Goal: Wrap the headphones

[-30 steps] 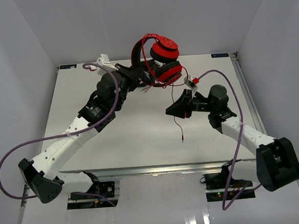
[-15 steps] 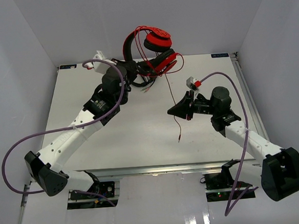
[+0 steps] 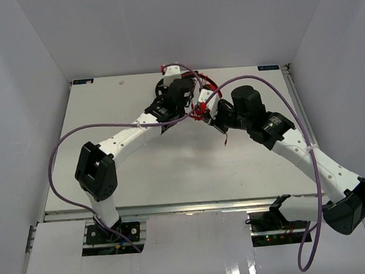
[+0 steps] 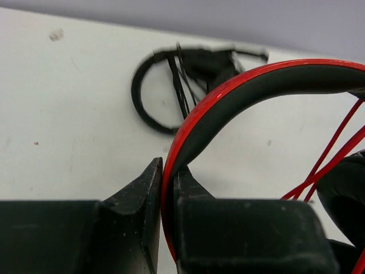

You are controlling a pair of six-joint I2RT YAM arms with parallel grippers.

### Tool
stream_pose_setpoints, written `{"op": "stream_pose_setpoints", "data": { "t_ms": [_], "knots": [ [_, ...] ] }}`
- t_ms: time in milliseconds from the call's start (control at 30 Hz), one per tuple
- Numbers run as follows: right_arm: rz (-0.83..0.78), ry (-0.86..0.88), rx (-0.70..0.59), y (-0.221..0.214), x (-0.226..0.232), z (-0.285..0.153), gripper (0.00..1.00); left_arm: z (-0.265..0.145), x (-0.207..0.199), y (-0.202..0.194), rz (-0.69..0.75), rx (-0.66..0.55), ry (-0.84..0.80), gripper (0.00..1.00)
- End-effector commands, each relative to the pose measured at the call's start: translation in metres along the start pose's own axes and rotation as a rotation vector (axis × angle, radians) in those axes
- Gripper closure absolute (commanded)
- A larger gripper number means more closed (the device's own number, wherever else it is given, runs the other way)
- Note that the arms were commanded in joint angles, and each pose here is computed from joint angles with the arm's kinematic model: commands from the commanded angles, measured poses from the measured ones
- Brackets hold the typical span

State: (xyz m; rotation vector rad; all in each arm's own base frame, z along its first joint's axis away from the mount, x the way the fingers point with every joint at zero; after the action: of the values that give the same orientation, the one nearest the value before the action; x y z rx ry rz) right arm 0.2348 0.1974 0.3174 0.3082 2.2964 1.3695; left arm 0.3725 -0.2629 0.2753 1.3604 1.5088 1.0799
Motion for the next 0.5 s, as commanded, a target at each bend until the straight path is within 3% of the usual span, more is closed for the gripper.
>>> {"op": "stream_pose_setpoints", "data": {
  "t_ms": [0,267,367,467],
  "knots": [
    [-0.268,-0.269,0.222,-0.008,-0.030,-0.021,0.92,-0.019,-0.003,-0.030,0.224,0.118,-0.205,1.00],
    [-0.428,-0.377,0.257,-0.047,-0.032,-0.011,0.89,-0.072,0.002,-0.065,0.327,0.239,-0.691,1.00],
    [-0.428,-0.373,0.223,-0.054,-0.030,-0.007,0.86,-0.092,0.002,-0.080,0.355,0.277,-0.898,1.00],
    [-0.380,-0.307,0.174,-0.061,-0.024,-0.002,0.86,-0.104,0.004,-0.082,0.340,0.282,-0.985,1.00]
  ]
}}
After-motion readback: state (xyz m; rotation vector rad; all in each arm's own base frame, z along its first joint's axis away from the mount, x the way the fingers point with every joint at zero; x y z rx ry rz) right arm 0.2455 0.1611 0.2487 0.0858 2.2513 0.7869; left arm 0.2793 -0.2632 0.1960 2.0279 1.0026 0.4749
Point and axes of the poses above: each gripper's point midway between its finger pads, its own z axis out along the fingers, its own x axis along the line the jaws close on, y = z × x, the point moved 8 cm from there along -z, back along the fingers, and after that the axes turned 3 degrees about z, right-handed, at the moved point
